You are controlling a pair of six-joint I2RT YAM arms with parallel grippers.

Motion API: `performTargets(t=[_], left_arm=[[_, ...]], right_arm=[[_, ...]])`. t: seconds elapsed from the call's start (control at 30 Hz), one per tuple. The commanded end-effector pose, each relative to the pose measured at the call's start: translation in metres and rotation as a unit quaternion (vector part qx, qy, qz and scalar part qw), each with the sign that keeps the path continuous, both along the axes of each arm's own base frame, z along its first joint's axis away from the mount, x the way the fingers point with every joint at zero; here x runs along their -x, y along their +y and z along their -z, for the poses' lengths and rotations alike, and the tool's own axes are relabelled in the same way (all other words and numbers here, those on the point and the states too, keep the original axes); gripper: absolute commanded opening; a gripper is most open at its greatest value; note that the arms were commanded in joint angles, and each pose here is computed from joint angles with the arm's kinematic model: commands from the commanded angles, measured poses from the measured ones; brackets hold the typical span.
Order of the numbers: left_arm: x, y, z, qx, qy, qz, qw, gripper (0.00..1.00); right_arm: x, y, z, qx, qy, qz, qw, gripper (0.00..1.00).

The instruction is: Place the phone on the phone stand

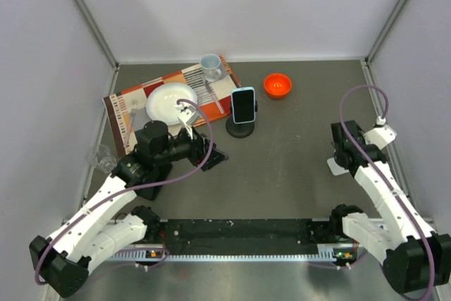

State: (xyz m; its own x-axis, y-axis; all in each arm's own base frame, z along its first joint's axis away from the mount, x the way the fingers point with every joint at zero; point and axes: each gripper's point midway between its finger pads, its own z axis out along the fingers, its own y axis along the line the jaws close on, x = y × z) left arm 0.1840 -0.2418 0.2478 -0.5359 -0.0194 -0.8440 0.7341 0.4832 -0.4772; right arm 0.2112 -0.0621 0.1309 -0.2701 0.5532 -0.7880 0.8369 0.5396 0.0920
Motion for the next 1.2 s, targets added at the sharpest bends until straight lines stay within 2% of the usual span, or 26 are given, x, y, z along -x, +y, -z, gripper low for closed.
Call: performTargets(t=[0.0,0.13,0.33,0.73,0.93,1.03,1.1,1.17], left_arm=[[0.001,0.002,-0.018,0.015,-0.039,0.002,0.999,0.82],[0.002,0.005,-0.019,0.014,-0.045,-0.001,0.999,0.82],[0.006,0.008,-0.021,0.015,-0.05,-0.002,0.999,0.82],[0.006,0.014,-0.018,0.002,-0.054,-0.014,0.998,0.87],[0.005,0.016,-0.018,0.0,-0.055,-0.018,0.998,0.88],[0.004,0.016,-0.019,0.0,-0.057,-0.02,0.998,0.89],[0.004,0.016,-0.02,-0.001,-0.059,-0.022,0.998,0.89],[0.003,0.017,-0.021,-0.001,-0.061,-0.024,0.998,0.89]], right_arm=[[-0.036,0.005,-0.01,-0.011,-0.035,-0.006,0.999,0.99],[-0.051,0.006,-0.007,-0.028,-0.042,0.022,0.998,0.99],[-0.05,0.003,0.014,-0.043,-0.034,0.068,0.996,0.98],[-0.049,-0.01,0.033,-0.02,-0.012,0.105,0.994,0.83],[-0.045,-0.013,0.032,-0.014,-0.014,0.107,0.994,0.62],[-0.044,-0.014,0.03,-0.007,-0.011,0.102,0.995,0.4],[-0.043,-0.015,0.027,0.0,-0.015,0.094,0.995,0.31],[-0.047,-0.016,0.023,0.013,-0.016,0.075,0.997,0.19]])
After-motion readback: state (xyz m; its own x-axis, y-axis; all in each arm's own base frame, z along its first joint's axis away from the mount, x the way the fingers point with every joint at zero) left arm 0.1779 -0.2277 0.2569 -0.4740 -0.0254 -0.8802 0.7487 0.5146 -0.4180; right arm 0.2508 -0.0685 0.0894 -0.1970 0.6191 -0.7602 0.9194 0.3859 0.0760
